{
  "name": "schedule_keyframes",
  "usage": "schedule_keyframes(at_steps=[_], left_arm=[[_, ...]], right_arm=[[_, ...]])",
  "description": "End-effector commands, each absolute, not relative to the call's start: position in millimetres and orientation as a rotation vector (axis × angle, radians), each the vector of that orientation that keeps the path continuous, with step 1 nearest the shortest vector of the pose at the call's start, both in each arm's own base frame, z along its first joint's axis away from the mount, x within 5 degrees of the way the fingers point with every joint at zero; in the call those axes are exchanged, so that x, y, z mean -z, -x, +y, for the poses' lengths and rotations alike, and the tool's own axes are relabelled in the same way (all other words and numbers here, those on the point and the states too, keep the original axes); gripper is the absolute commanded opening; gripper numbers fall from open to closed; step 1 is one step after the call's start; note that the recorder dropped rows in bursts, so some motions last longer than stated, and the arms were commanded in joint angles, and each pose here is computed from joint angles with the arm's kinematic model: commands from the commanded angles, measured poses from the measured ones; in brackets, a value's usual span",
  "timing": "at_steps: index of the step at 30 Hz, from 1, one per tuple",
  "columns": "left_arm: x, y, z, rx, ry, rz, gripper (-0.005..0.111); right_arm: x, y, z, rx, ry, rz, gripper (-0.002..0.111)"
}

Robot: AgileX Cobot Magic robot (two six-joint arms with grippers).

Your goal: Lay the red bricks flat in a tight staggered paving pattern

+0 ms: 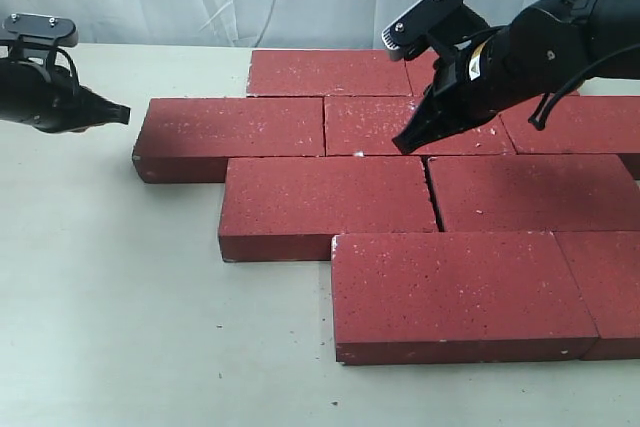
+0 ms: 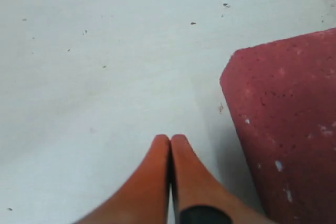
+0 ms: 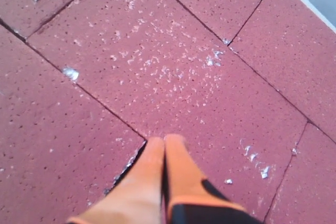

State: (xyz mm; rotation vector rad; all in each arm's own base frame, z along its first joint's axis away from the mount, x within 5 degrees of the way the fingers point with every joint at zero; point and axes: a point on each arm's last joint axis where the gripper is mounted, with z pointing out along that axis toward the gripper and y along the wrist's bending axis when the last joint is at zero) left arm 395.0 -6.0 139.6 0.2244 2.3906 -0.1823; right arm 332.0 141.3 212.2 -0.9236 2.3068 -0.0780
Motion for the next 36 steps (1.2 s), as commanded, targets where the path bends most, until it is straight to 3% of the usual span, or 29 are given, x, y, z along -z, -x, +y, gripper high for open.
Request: schedule_keyframes(at_steps=[1, 7, 13, 17, 24, 28, 32, 36], left_arm=[[-172.3, -386.1, -8.5, 0.31, -0.274, 2.339, 0.0], [-218.2, -364.1, -28.5, 0.569, -0.382, 2.278, 0.0], [-247.3, -366.9, -63.7, 0.619, -0.433, 2.089, 0.0], [-262.1, -376.4, -79.1, 0.44, -0.48, 2.028, 0.0], [-275.3, -355.6, -43.7, 0.067, -0.547, 2.244, 0.0], [-280.1, -333.3, -14.1, -0.201, -0.469, 2.467, 0.0], [-295.9, -319.6, -5.5, -0.225, -0.247, 2.496, 0.0], [-315.1, -301.9, -6.2, -0.201, -0.233, 2.396, 0.0]], right_arm=[[-213.2, -332.4, 140.7, 0.077, 0.923, 2.29, -0.001], [-227.6, -329.4, 151.5, -0.118, 0.721, 2.304, -0.001], [-250.6, -331.8, 171.9, -0.072, 0.928, 2.173, -0.001], [-269.1, -342.0, 174.5, -0.028, 0.986, 2.242, -0.001], [-288.6, -340.4, 142.4, 0.244, 1.116, 2.543, -0.001], [-294.5, -346.9, 93.5, 0.274, 0.901, 2.694, -0.001], [-304.8, -350.1, 46.3, 0.218, 0.468, 2.754, -0.001], [-302.2, -334.0, 11.3, 0.218, 0.331, 2.736, -0.001]])
